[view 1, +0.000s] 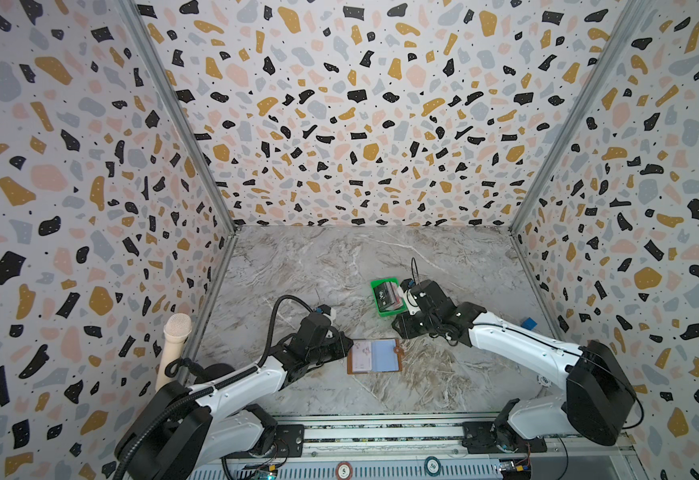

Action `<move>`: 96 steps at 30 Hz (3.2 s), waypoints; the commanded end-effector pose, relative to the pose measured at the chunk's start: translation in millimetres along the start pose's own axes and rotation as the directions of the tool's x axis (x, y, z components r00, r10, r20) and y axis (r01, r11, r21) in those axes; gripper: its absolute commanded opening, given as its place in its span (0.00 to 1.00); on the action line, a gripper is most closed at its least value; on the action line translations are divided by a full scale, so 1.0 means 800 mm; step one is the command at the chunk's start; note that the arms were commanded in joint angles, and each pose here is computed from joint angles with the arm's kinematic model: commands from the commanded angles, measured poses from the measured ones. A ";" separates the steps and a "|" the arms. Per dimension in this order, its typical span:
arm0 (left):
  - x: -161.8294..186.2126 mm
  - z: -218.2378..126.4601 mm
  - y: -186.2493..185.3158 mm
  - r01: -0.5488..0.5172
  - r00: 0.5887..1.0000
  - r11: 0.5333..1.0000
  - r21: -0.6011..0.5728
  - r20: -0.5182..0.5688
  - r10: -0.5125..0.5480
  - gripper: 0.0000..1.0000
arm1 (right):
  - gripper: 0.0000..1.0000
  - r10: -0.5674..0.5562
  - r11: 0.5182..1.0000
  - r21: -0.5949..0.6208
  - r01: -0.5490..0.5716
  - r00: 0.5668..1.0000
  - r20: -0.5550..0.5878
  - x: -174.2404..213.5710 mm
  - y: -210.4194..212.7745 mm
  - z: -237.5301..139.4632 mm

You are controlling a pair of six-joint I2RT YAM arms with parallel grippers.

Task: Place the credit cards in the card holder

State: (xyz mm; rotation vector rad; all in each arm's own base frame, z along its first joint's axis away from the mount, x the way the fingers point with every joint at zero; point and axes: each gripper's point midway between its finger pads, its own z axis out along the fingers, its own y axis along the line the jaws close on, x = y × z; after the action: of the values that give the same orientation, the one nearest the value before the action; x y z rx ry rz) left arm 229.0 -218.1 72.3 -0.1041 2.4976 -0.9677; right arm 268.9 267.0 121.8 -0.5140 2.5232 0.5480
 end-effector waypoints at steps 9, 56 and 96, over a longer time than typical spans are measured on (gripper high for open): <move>-0.002 0.014 -0.010 -0.017 1.000 0.999 0.049 0.023 0.016 0.19 | 0.59 -0.140 0.990 -0.029 0.138 0.983 -0.116 0.000 0.020 0.046; 0.079 0.055 0.049 -0.068 0.979 0.995 -0.079 -0.195 0.051 0.00 | 0.39 -0.227 0.969 0.038 0.244 0.940 -0.253 0.080 0.034 0.070; 0.083 0.055 0.048 -0.070 0.975 0.995 -0.073 -0.217 0.053 0.00 | 0.32 -0.259 0.960 0.021 0.278 0.917 -0.302 0.099 0.032 0.081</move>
State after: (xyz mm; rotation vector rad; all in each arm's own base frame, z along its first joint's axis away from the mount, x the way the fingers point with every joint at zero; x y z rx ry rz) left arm 218.5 -251.5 26.2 0.0526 2.5607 -1.0064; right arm 225.0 308.9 30.1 -0.9620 2.6436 0.2903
